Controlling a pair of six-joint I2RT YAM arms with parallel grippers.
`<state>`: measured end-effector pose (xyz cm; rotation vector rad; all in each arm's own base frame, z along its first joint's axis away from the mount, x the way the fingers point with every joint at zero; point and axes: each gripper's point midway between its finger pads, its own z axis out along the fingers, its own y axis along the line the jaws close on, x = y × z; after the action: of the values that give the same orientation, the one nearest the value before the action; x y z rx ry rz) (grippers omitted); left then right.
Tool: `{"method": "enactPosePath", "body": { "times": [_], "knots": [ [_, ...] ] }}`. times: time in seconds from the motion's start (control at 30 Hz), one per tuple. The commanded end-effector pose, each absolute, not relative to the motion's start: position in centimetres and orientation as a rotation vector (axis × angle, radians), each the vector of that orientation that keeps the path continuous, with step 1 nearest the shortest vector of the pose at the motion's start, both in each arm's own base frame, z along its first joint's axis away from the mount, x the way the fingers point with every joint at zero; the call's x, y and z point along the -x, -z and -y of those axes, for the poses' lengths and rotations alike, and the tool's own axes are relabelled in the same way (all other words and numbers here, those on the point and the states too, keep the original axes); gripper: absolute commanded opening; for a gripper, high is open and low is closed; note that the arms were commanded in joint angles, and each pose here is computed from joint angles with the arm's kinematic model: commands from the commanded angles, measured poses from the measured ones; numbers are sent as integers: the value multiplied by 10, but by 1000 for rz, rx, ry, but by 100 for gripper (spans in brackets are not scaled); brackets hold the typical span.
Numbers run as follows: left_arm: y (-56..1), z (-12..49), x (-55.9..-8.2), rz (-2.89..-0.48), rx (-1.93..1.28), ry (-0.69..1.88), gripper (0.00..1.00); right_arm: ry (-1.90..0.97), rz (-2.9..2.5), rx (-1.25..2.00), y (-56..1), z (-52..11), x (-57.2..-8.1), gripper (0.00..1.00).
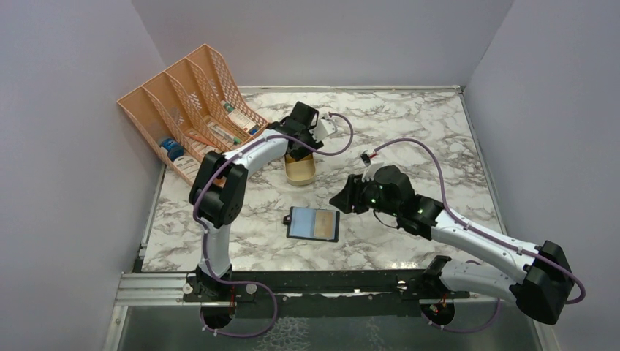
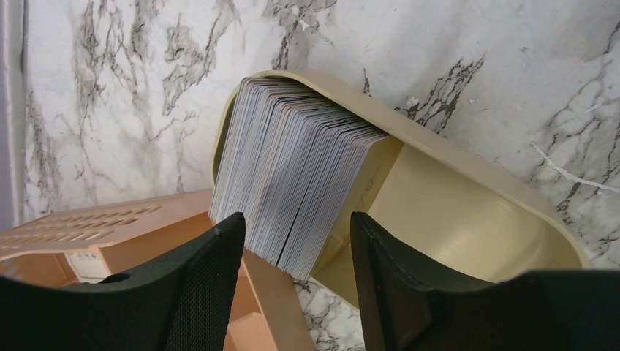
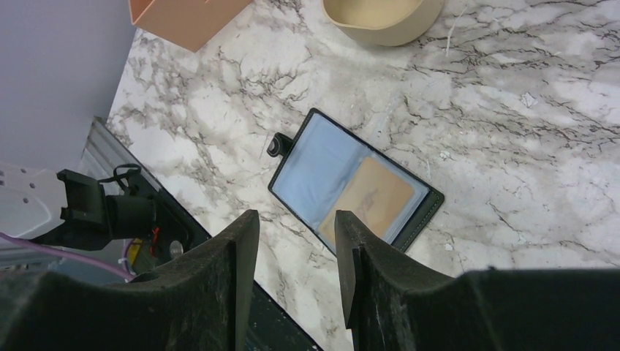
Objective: Put the credit cards into the card holder
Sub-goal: Pick up the credit card from the storage box.
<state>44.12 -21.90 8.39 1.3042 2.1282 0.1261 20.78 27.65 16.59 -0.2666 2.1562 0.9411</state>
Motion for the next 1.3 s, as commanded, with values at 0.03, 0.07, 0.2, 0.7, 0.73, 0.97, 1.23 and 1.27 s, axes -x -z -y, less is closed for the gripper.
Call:
{"method": "enactPosePath", "body": {
  "times": [0.03,0.07,0.2,0.7,0.73,0.97,1.23,1.27],
  "knots": [
    [-85,219,-454,-2081,-1300,-255,56,-909,-2150,224,-174,-273,-213,44],
    [-84,219,-454,-2079,-1304,-258,56,-908,-2152,222,-173,-273,-213,44],
    [-78,221,-449,-2074,-1332,-256,56,-907,-2156,223,-171,-273,-213,44],
    [-74,213,-454,-2078,-1316,-359,48,-902,-2141,193,-174,-267,-212,44],
    [-75,212,-455,-2074,-1315,-365,47,-901,-2142,190,-174,-266,-212,44],
    [-84,209,-459,-2069,-1283,-424,44,-906,-2145,187,-173,-267,-211,44],
    [-95,208,-461,-2050,-1267,-452,43,-908,-2148,188,-172,-268,-211,44],
    [-96,208,-461,-2048,-1267,-452,43,-908,-2148,186,-171,-268,-212,44]
  ]
}}
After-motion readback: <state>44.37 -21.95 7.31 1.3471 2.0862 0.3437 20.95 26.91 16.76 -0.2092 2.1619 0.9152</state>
